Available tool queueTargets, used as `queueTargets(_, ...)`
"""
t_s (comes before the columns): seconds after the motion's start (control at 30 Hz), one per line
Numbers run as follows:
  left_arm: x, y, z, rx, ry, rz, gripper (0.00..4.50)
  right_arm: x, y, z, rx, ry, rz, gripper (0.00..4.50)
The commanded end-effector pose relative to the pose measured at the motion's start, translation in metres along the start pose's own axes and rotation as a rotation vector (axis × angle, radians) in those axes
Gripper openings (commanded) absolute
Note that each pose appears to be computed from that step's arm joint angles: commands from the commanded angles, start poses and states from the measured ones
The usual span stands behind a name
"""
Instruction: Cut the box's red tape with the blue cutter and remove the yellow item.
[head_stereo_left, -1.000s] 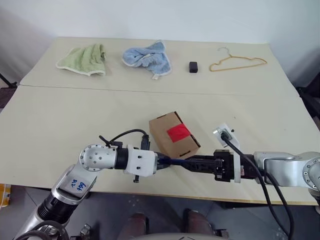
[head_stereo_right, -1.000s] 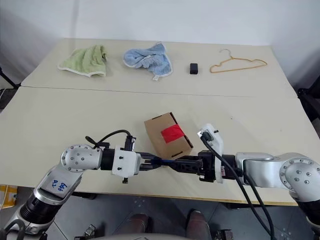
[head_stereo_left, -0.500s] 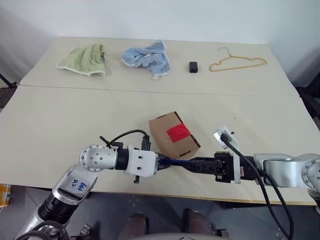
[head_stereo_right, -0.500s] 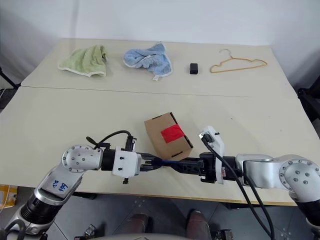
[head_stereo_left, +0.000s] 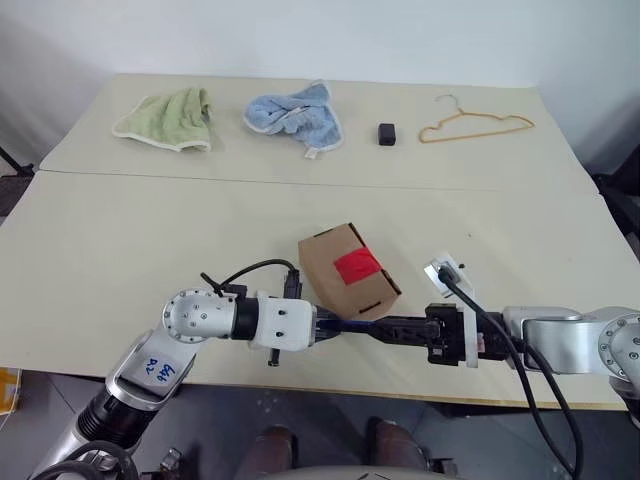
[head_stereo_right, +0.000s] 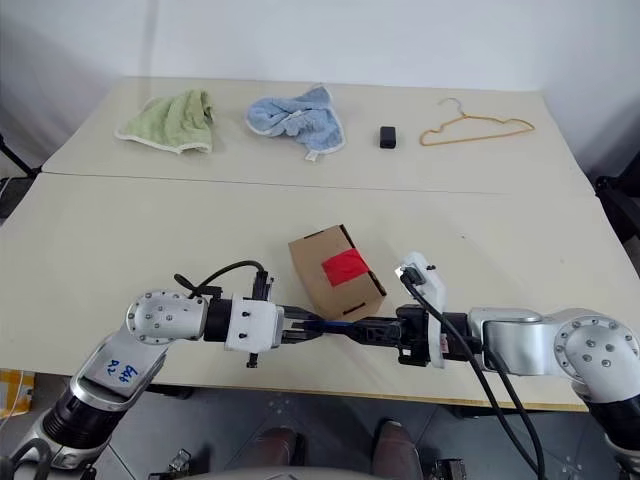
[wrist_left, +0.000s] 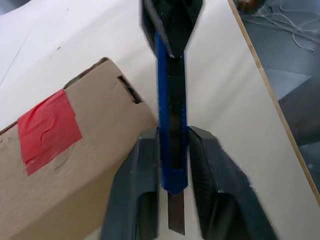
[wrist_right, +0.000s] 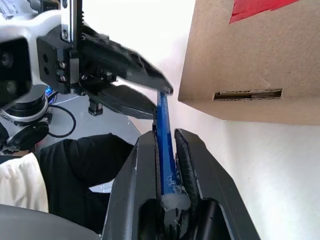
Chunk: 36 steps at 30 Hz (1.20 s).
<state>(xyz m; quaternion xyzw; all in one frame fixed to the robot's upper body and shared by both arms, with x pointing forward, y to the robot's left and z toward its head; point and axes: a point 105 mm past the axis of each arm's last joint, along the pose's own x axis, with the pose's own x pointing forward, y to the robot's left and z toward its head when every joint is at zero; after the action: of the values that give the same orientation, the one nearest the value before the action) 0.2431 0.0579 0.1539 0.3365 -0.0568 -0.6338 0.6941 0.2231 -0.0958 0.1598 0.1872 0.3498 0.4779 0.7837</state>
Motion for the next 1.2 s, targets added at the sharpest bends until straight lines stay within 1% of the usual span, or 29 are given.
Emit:
queueTargets(0.03, -0.018, -0.002, 0.014, -0.042, -0.062, 0.006, 2.28, -0.004, 0.008, 0.003, -0.026, -0.004, 0.049, 0.17)
queueTargets(0.07, -0.03, -0.007, 0.014, -0.1, -0.076, -0.008, 2.55, -0.009, 0.011, 0.004, -0.04, -0.004, 0.065, 0.17)
queueTargets(0.1, -0.038, -0.01, 0.014, -0.141, -0.087, -0.018, 2.58, -0.012, 0.013, 0.005, -0.051, -0.004, 0.077, 0.17)
queueTargets(0.17, -0.059, -0.015, 0.006, -0.225, -0.06, -0.009, 2.58, -0.02, 0.017, 0.003, -0.071, -0.001, 0.091, 0.17)
queueTargets(0.27, -0.096, -0.014, -0.012, -0.395, -0.007, 0.069, 2.58, -0.038, 0.026, 0.004, -0.085, -0.021, 0.121, 0.17)
queueTargets(0.33, -0.111, -0.006, -0.025, -0.506, -0.034, 0.153, 2.58, -0.053, 0.027, 0.008, -0.101, -0.045, 0.106, 0.17)
queueTargets(0.37, -0.115, -0.002, -0.03, -0.535, -0.054, 0.189, 2.58, -0.06, 0.028, 0.012, -0.114, -0.069, 0.096, 0.17)
queueTargets(0.4, -0.115, 0.002, -0.034, -0.557, -0.075, 0.216, 2.4, -0.067, 0.029, 0.016, -0.127, -0.09, 0.089, 0.17)
queueTargets(0.47, -0.105, 0.006, -0.042, -0.59, -0.108, 0.233, 2.03, -0.086, 0.028, 0.022, -0.163, -0.126, 0.049, 0.17)
queueTargets(0.53, -0.088, 0.007, -0.047, -0.596, -0.115, 0.2, 1.37, -0.105, 0.023, 0.03, -0.202, -0.167, -0.039, 0.17)
queueTargets(0.57, -0.081, 0.011, -0.046, -0.594, -0.13, 0.18, 1.14, -0.114, 0.021, 0.036, -0.22, -0.191, -0.079, 0.17)
queueTargets(0.6, -0.072, 0.016, -0.042, -0.592, -0.155, 0.164, 0.81, -0.124, 0.021, 0.041, -0.229, -0.208, -0.103, 0.17)
queueTargets(0.67, -0.061, 0.026, -0.04, -0.587, -0.192, 0.151, 0.23, -0.137, 0.018, 0.045, -0.249, -0.207, -0.15, 0.17)
queueTargets(0.7, -0.054, 0.029, -0.042, -0.588, -0.197, 0.141, 0.0, -0.142, 0.012, 0.045, -0.267, -0.185, -0.204, 0.17)
queueTargets(0.73, -0.045, 0.031, -0.042, -0.585, -0.199, 0.123, 0.0, -0.146, 0.004, 0.046, -0.298, -0.155, -0.272, 0.17)
queueTargets(0.8, -0.025, 0.036, -0.035, -0.57, -0.229, 0.087, 0.0, -0.149, -0.002, 0.051, -0.38, -0.115, -0.331, 0.17)
queueTargets(0.83, -0.017, 0.041, -0.031, -0.557, -0.244, 0.085, 0.0, -0.147, 0.0, 0.055, -0.428, -0.092, -0.338, 0.17)
queueTargets(0.9, -0.002, 0.062, -0.024, -0.542, -0.267, 0.148, 0.0, -0.13, 0.01, 0.068, -0.506, -0.087, -0.307, 0.17)
queueTargets(0.97, 0.005, 0.075, -0.02, -0.558, -0.282, 0.189, 0.0, -0.119, 0.012, 0.075, -0.531, -0.088, -0.305, 0.17)
queueTargets(1.1, 0.019, 0.076, -0.014, -0.509, -0.207, 0.141, 0.0, -0.09, 0.005, 0.091, -0.555, -0.076, -0.384, 0.17)
queueTargets(1.2, 0.023, 0.075, -0.014, -0.498, -0.181, 0.128, 0.0, -0.082, 0.003, 0.096, -0.555, -0.039, -0.415, 0.17)
